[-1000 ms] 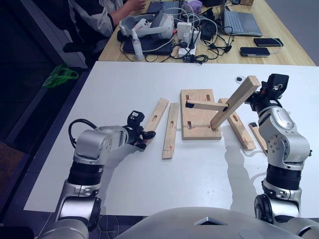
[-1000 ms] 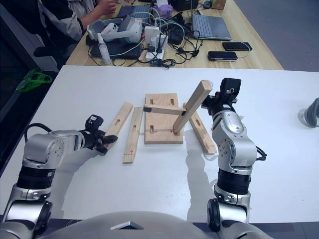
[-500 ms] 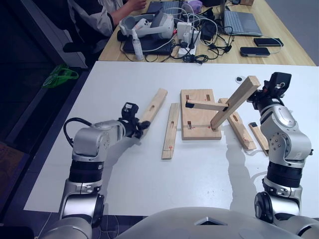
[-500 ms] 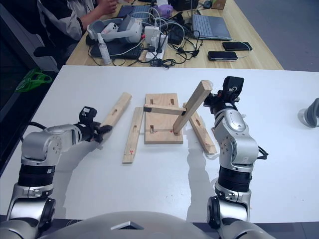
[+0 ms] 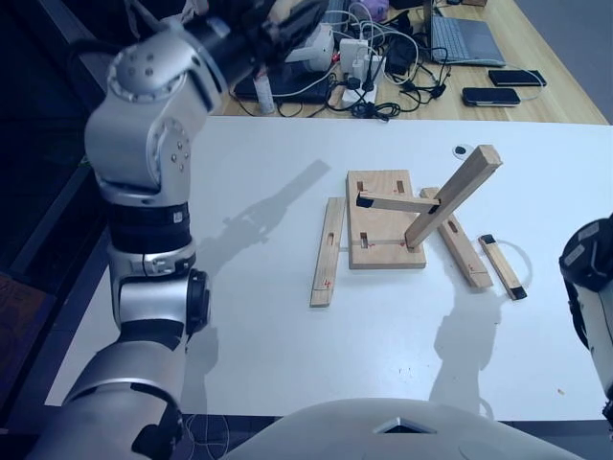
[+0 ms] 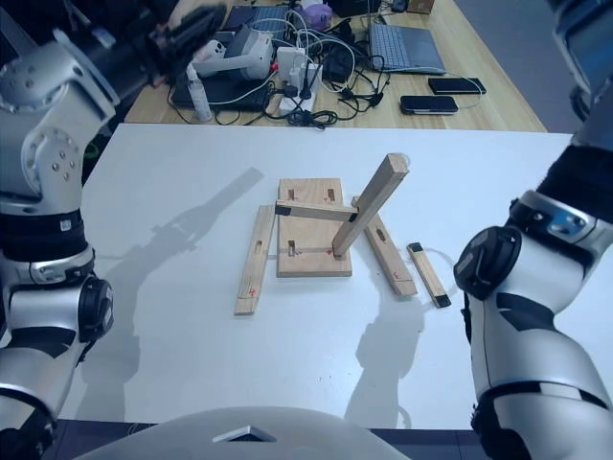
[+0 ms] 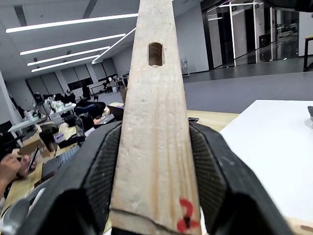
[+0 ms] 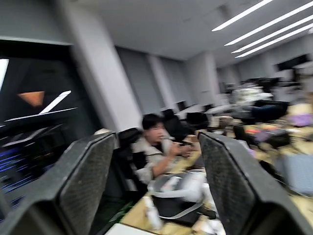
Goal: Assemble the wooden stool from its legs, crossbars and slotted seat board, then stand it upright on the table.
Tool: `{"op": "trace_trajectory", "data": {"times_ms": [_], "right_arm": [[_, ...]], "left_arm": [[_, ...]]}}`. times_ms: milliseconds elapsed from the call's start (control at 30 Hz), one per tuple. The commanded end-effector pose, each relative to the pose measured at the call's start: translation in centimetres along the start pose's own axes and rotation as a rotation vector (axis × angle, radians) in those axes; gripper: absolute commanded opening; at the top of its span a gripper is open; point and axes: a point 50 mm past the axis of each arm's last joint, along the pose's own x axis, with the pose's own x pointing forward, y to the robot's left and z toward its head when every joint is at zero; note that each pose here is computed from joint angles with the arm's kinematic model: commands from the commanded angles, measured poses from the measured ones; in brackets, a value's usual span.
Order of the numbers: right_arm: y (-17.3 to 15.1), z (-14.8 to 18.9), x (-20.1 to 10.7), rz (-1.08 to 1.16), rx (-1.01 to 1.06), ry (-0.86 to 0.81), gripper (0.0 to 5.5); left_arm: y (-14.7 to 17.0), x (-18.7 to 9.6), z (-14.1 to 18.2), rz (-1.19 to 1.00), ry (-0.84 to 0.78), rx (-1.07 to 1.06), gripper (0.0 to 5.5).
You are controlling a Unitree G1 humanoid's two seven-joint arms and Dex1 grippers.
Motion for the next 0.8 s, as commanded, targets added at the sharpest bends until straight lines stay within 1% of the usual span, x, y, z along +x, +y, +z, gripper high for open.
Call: {"op": "trace_trajectory", "data": {"times_ms": [33,133,333,400,467,567,733,800], "right_arm": [[4.7,-2.4,1.4,0.249,0.082,0.119,3.18],[5.8,-3.7,1.5,0.284,0.148,0.155,3.18],[4.6,-3.4,1.1,0.205,0.194,0.145,3.18],[4.2,-2.9,0.8,0.193,0.213,0.124,2.80],[4.2,-2.9,0.6,0.208,0.232,0.127,2.57],[4.7,-3.7,0.5,0.242,0.246,0.163,2.05],[5.2,-4.9,0.5,0.244,0.246,0.208,1.32],[5.2,-5.1,0.5,0.226,0.238,0.212,1.20]], "left_arm": [[-2.7,1.5,2.9,-0.164,-0.135,-0.011,2.05],[-4.1,1.5,2.5,-0.227,-0.132,-0.016,2.05],[-4.3,1.0,1.4,-0.228,-0.088,-0.006,2.05],[-4.1,0.8,1.2,-0.212,-0.079,0.002,2.05],[-4.0,0.8,1.2,-0.200,-0.083,0.009,2.05],[-4.2,1.0,1.5,-0.195,-0.097,0.008,2.05],[-5.0,1.5,1.8,-0.239,-0.114,0.023,2.05],[-5.5,1.5,1.7,-0.274,-0.113,0.043,2.05]]}}
